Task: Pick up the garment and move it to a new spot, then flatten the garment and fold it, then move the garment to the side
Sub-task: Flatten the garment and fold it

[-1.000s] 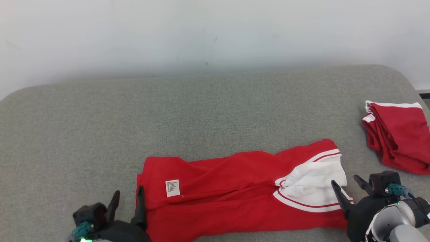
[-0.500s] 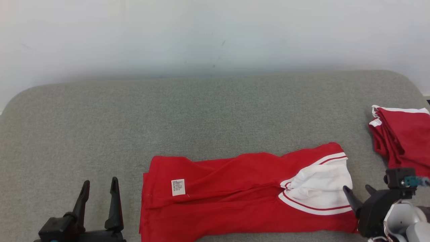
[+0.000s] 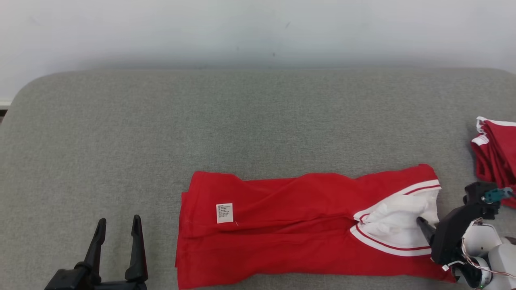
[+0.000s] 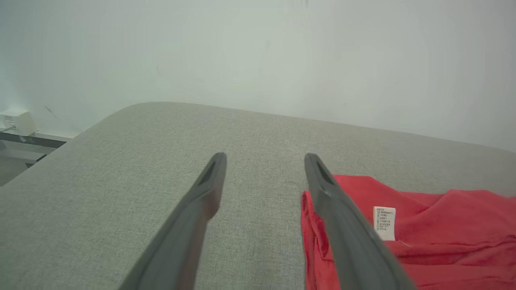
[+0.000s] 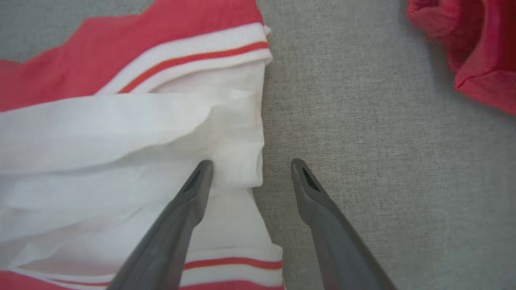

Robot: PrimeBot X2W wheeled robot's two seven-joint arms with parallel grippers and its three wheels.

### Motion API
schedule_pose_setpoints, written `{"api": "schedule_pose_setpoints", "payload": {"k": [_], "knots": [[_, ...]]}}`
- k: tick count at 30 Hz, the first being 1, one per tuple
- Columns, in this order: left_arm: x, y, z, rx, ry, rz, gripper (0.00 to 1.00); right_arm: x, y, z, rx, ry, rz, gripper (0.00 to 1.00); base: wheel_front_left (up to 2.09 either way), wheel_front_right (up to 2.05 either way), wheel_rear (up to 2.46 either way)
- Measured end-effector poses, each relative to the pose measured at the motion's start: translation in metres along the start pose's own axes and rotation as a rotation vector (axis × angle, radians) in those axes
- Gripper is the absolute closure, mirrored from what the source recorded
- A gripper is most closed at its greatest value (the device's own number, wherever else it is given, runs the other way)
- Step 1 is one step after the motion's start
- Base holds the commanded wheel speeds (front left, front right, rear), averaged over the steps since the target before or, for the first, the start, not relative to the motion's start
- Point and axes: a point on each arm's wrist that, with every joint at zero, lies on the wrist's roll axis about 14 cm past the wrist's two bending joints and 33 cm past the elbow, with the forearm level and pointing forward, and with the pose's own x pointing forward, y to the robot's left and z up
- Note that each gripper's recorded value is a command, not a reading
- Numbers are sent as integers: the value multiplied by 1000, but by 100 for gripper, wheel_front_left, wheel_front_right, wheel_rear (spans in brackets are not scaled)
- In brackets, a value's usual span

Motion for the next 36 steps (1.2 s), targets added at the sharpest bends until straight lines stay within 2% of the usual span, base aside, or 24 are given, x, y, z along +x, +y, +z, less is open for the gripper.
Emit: {"api": "schedule_pose_setpoints", "payload": {"k": [10, 11, 12, 13, 14, 18, 22, 28, 36], "knots": [[-4, 10, -7, 13, 22, 28, 0, 19, 23, -13, -10, 82, 44, 0, 0, 0, 0], [-4, 10, -7, 12, 23, 29, 0, 20, 24, -14, -11, 90, 47, 12, 0, 0, 0], [-5, 11, -8, 12, 23, 32, 0, 20, 26, -15, -12, 93, 50, 85, 0, 0, 0], [-5, 11, -7, 12, 23, 30, 0, 21, 27, -15, -14, 94, 53, 85, 0, 0, 0], [-5, 10, -7, 10, 22, 28, 0, 21, 28, -15, -16, 92, 55, 100, 0, 0, 0], [-6, 9, -7, 9, 20, 27, 0, 20, 36, -13, -13, 58, 72, 100, 0, 0, 0], [-9, 8, -6, 8, 18, 23, 0, 14, 26, -6, -12, -1, 44, 100, 0, 0, 0], [-16, 2, -4, 2, 12, 11, 0, -14, -21, 7, -23, -102, -80, 100, 0, 0, 0], [-24, -11, -1, -17, 6, -16, 0, -66, -68, 34, -97, -225, -240, 100, 0, 0, 0]]}}
